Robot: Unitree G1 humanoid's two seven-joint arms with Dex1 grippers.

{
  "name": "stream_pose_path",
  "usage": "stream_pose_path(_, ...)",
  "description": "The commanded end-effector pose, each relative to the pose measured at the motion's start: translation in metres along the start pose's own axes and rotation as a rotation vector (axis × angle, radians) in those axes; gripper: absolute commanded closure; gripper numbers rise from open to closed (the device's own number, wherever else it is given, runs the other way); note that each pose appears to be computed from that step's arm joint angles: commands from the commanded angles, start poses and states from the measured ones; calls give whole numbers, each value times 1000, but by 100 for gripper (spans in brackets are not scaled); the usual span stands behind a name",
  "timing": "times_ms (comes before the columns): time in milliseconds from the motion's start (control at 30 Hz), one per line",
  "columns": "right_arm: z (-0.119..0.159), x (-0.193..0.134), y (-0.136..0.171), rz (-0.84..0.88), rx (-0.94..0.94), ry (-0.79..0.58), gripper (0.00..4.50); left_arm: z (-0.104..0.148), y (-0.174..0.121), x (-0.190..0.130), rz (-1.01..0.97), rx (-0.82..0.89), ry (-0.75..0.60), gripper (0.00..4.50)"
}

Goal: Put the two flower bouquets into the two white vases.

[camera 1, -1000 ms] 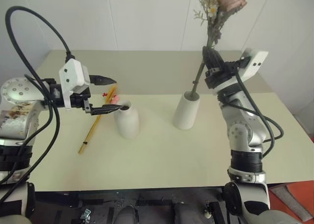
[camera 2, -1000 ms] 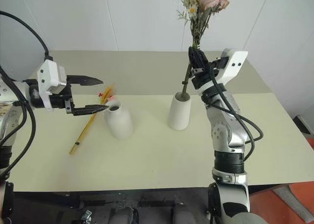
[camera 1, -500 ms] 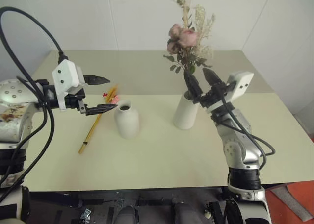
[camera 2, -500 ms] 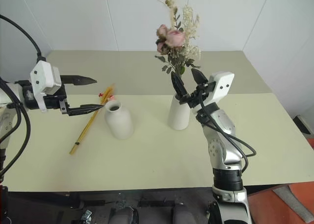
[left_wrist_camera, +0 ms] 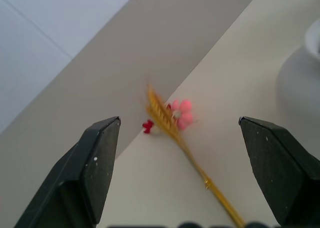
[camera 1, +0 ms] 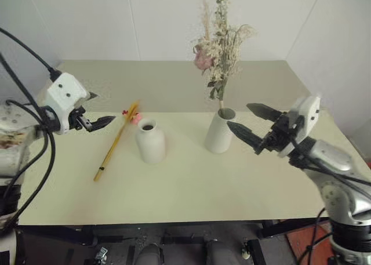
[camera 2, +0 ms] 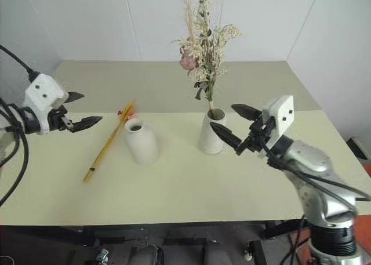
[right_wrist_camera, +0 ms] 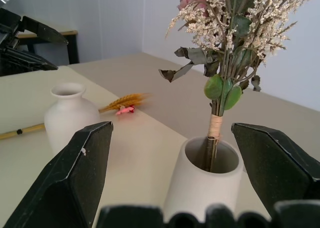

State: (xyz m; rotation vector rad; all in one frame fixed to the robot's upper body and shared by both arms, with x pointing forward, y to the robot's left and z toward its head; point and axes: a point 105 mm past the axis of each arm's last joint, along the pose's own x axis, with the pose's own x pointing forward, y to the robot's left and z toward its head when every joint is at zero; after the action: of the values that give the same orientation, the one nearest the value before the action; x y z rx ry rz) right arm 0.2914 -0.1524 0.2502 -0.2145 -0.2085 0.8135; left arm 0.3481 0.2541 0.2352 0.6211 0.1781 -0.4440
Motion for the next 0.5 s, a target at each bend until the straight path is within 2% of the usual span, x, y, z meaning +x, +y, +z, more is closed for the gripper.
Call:
stream_pose_path(33,25,-3,7,60,-121,-12,4,-3,0,10,74,-24,76,37)
stream_pose_path(233,51,7,25,136,-183,-35,4,-34,-12,32,49,-218,260,37)
stream_pose_path(500,51,9,33,172,-197,16,4,-55,-20,54,2,-316,391,37)
